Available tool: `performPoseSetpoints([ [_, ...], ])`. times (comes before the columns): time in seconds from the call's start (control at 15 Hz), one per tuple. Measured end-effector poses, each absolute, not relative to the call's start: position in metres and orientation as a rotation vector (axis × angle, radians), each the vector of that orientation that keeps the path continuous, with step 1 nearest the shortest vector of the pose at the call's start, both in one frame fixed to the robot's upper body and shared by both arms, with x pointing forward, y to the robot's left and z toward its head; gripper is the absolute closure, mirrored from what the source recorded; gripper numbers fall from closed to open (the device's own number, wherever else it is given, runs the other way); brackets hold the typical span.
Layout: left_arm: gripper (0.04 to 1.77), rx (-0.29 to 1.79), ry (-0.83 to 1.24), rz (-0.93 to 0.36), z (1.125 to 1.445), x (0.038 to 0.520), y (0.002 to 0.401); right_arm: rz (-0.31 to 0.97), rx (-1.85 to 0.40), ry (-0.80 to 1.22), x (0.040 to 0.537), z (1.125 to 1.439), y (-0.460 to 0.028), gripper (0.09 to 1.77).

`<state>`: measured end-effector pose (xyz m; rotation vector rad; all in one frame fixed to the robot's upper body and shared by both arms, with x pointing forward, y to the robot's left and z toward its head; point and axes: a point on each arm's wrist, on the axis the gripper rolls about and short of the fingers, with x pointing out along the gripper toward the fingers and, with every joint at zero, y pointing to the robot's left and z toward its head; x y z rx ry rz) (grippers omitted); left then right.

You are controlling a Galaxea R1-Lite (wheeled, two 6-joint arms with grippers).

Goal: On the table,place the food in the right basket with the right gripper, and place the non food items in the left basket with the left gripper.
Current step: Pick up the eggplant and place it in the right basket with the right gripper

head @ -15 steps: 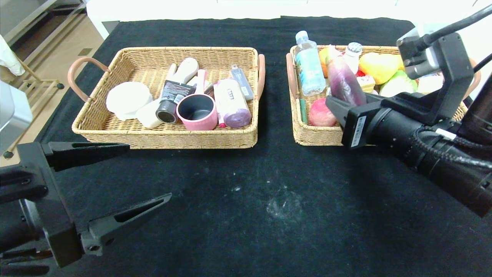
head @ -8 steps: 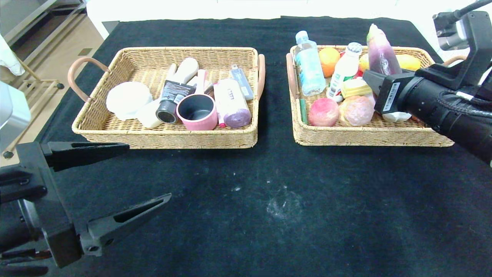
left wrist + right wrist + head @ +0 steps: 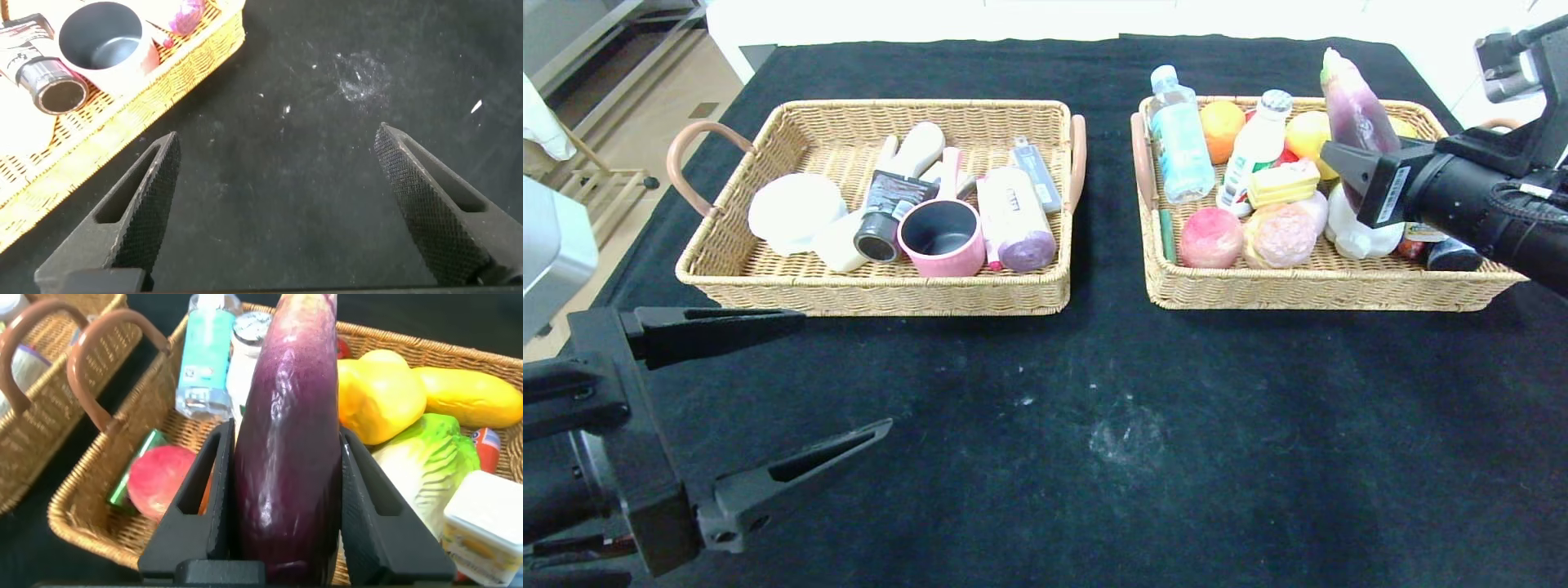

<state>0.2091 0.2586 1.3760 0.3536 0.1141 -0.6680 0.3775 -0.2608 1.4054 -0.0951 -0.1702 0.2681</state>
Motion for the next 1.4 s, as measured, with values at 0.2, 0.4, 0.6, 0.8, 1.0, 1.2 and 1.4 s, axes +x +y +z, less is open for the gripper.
performPoseSetpoints([
  [0.2, 0.09, 0.355, 0.118, -0.668, 1.375, 0.210, 0.258, 0.294, -0.107, -0.172, 0.384, 1.407, -0.278, 1.04],
  [0.4, 0.09, 0.355, 0.118, -0.668, 1.375, 0.210, 0.258, 0.302, -0.114, -0.177, 0.392, 1.408, -0.287, 1.04],
  [0.6, 0.09, 0.355, 0.118, -0.669, 1.375, 0.210, 0.258, 0.287, -0.119, -0.178, 0.401, 1.407, -0.292, 1.04],
  [0.8, 0.09, 0.356, 0.121, -0.669, 1.374, 0.210, 0.258, 0.271, -0.126, -0.168, 0.410, 1.403, -0.295, 1.04],
  [1.0, 0.09, 0.357, 0.127, -0.670, 1.373, 0.211, 0.257, 0.263, -0.127, -0.147, 0.419, 1.394, -0.297, 1.04],
  [1.2, 0.09, 0.358, 0.133, -0.671, 1.372, 0.212, 0.257, 0.261, -0.126, -0.138, 0.423, 1.391, -0.298, 0.93],
  [1.4, 0.09, 0.358, 0.135, -0.672, 1.372, 0.213, 0.256, 0.262, -0.125, -0.135, 0.424, 1.390, -0.298, 0.68],
])
